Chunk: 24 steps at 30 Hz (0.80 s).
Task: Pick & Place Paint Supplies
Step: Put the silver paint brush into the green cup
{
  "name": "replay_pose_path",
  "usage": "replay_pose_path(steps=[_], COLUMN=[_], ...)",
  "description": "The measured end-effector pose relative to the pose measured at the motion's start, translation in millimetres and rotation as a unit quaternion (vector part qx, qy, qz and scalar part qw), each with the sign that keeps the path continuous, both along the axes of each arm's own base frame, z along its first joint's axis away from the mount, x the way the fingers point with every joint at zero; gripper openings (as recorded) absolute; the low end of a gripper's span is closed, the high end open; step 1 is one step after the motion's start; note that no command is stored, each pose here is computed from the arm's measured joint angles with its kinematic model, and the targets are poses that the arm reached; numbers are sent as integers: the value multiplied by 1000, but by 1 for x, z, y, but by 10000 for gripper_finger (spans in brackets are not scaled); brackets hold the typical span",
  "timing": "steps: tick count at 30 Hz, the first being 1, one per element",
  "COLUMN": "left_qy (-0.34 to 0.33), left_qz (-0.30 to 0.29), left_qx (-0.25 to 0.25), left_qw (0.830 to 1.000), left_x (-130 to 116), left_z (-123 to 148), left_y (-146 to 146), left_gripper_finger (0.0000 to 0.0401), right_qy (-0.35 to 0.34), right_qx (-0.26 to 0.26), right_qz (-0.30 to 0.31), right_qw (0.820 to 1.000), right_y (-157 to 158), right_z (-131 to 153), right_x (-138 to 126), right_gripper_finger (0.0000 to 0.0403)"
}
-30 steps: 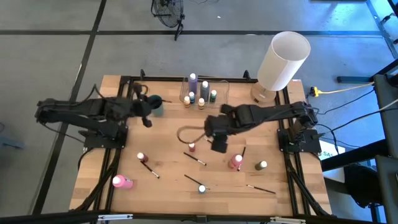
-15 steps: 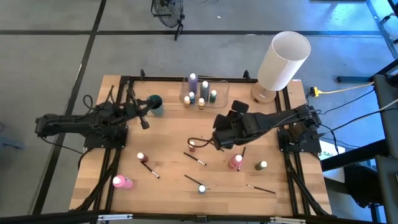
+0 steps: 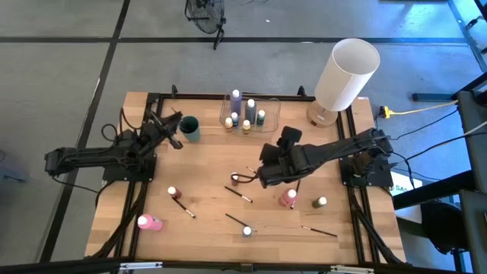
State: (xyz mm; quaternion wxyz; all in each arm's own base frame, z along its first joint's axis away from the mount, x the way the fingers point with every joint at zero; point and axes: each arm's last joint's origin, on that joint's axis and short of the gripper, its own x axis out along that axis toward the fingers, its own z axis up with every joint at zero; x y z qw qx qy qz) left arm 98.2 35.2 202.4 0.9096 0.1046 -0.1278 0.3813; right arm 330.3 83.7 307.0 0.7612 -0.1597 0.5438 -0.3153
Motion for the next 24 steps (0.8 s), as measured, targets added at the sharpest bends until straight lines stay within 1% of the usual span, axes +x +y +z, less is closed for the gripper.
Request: replay_pose_path(steps=[3, 5, 7, 12, 19, 21, 24], left_qy=[-21, -48, -55, -53, -30, -21, -32], left_qz=[6, 17, 34, 26, 18, 2, -39], left_qx=[-26, -65, -100, -129, -133, -122, -89], left_qw=[999, 997, 993, 990, 991, 992, 995], left_x=[-1, -1, -1, 2, 6, 8, 9], left_z=[0, -2, -6, -11, -15, -15, -8], left_y=[1, 2, 3, 4, 4, 3, 1], left_gripper_finger=[11, 11, 11, 11, 11, 11, 11], right_qy=[0, 2, 0, -11, -5, -6, -9], right_qx=[-6, -7, -17, -42, -59, -59, -58], right_qz=[1, 4, 5, 6, 16, 15, 15], right_qw=[1000, 1000, 1000, 999, 998, 998, 998], right_y=[0, 0, 0, -1, -2, -3, -2], right_z=[-4, -7, -8, -10, -20, -21, -22], right_x=[0, 1, 1, 3, 4, 5, 5], right_gripper_finger=[160, 160, 160, 160, 160, 160, 160])
